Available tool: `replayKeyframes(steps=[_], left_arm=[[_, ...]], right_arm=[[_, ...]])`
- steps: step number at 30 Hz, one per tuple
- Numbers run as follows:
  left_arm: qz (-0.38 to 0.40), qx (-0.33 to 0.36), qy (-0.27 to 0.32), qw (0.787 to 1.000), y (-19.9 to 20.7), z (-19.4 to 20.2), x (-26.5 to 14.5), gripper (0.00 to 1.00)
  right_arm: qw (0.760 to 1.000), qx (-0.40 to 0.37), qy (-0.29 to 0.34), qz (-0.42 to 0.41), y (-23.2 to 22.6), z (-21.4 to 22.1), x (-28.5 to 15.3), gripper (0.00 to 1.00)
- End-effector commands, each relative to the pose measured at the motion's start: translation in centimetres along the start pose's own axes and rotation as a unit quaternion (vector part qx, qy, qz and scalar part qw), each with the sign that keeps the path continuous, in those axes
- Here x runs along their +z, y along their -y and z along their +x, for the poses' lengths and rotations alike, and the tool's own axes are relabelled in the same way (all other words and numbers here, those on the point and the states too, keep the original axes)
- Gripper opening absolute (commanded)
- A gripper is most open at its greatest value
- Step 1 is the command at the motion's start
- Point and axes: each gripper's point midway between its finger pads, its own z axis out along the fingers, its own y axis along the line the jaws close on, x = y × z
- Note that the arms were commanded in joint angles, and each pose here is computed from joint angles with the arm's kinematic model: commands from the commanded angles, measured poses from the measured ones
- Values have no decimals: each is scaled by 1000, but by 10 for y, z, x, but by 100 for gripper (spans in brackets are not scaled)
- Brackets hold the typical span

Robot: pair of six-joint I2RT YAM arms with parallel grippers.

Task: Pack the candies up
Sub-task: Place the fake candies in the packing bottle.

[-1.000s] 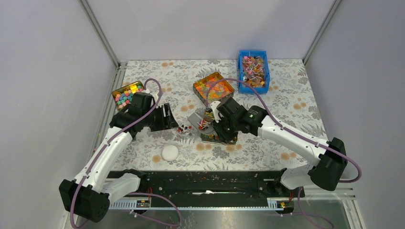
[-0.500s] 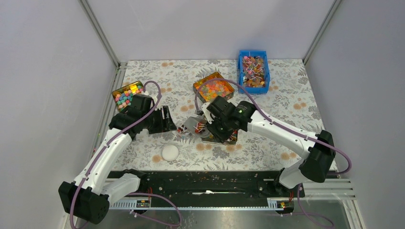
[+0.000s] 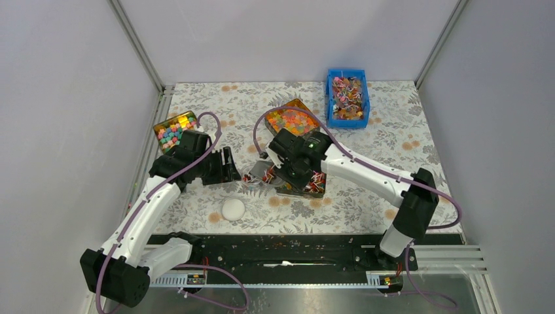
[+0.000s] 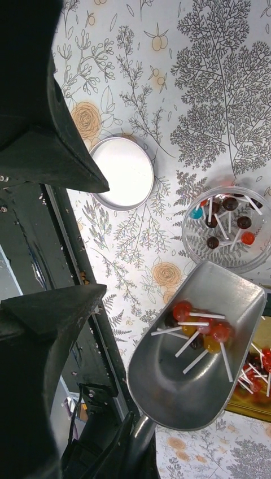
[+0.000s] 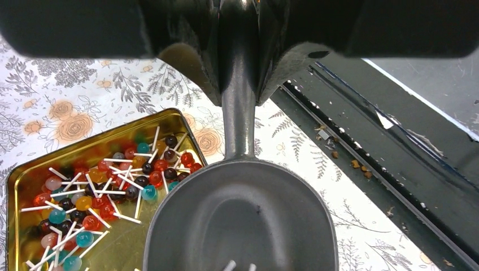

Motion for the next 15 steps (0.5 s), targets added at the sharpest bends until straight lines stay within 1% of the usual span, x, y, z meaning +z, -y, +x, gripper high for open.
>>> replayKeyframes(steps=[1, 9, 15], left_arm=[[-6, 13, 16, 1000, -3, -3, -5, 61], [-8, 16, 11, 1000, -5, -2, -4, 61], [-7, 13, -8, 1000, -7, 7, 0, 61]], right_arm=[[1000, -17, 0, 21, 5, -12, -9, 0], [999, -28, -33, 29, 8, -9, 0, 0], [996, -46, -64, 44, 13, -9, 1, 0]])
